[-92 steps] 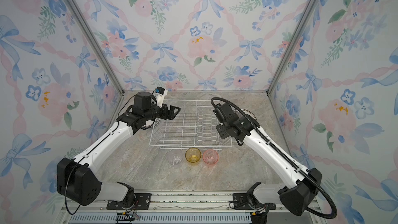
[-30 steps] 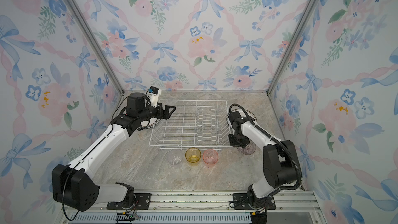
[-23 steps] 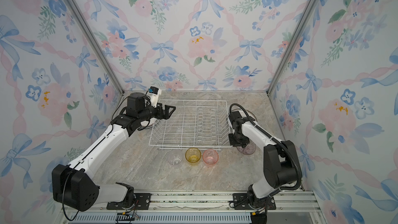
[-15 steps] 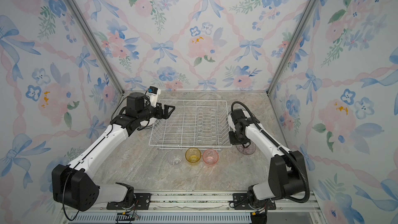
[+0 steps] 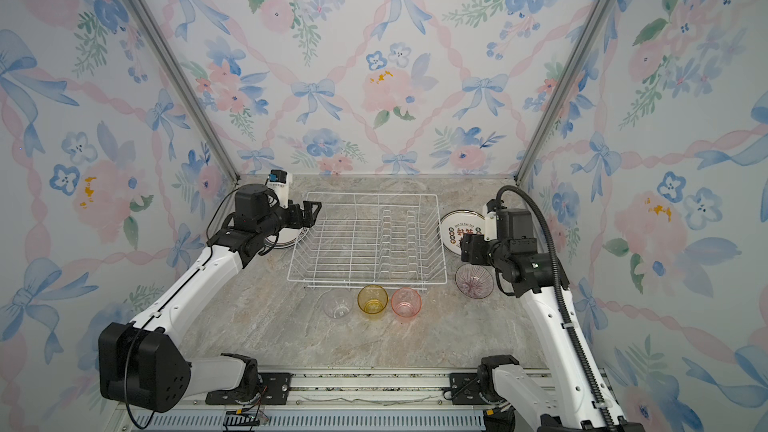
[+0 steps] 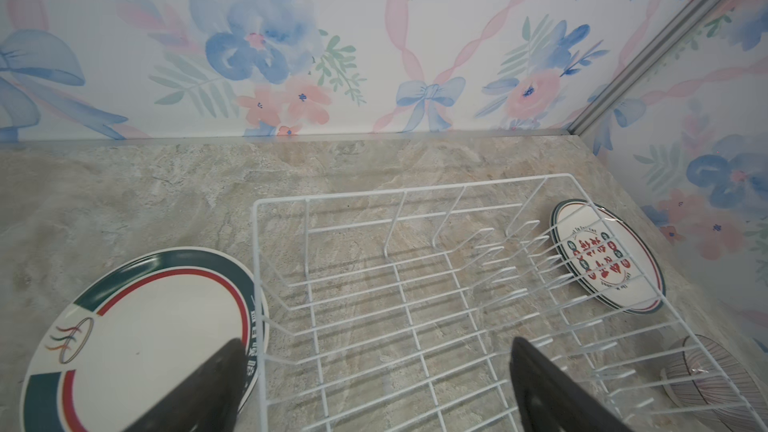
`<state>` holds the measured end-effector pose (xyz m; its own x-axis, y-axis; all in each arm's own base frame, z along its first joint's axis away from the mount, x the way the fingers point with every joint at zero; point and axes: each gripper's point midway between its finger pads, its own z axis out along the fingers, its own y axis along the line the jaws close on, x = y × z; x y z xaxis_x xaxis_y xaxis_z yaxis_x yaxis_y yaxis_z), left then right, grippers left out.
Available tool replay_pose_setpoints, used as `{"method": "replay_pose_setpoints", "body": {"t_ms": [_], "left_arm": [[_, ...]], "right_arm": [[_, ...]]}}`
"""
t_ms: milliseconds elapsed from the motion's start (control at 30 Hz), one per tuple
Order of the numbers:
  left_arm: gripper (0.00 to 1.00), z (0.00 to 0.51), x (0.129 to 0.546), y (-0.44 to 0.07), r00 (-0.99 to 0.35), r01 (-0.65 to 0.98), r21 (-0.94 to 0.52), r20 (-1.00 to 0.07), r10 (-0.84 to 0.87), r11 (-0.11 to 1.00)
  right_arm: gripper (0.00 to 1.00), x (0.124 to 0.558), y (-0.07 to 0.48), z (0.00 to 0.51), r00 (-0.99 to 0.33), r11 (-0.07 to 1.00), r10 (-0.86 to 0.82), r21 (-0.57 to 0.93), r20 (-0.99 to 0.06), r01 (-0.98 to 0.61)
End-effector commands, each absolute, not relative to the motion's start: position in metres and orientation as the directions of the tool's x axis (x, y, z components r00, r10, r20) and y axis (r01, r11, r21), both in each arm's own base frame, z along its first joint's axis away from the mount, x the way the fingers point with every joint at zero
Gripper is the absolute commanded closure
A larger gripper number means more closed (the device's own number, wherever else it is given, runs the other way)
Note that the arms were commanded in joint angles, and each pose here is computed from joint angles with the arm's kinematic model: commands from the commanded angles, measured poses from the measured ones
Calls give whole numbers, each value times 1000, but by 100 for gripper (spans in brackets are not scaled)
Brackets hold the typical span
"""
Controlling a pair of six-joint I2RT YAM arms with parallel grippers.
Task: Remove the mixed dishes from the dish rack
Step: 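Open the right gripper and raise both grippers away from the rack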
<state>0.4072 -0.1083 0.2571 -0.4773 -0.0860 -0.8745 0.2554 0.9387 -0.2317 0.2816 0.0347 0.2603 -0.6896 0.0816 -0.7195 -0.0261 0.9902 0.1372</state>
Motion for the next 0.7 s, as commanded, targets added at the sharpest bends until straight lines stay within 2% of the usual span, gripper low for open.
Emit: {"method": "replay_pose_setpoints", "body": {"t_ms": [0, 300, 400, 667], "left_arm": [[2, 282, 406, -78, -355, 154, -208, -924, -143, 966], [2, 291, 372, -15, -145, -117, -132, -978, -148, 984], [2, 270, 359, 8, -134, -241, -122, -978, -158, 963], [2, 228, 341, 41, -114, -404, -72, -985, -128, 912]], "right_arm": [[3, 292, 33, 286, -600, 985, 115, 171, -792, -37], [3, 301, 9, 301, -465, 988, 153, 143, -872, 57], [3, 303, 2, 304, -435, 987, 163, 143, -885, 78], [3, 308, -7, 298, -428, 983, 185, 163, -885, 87]]}}
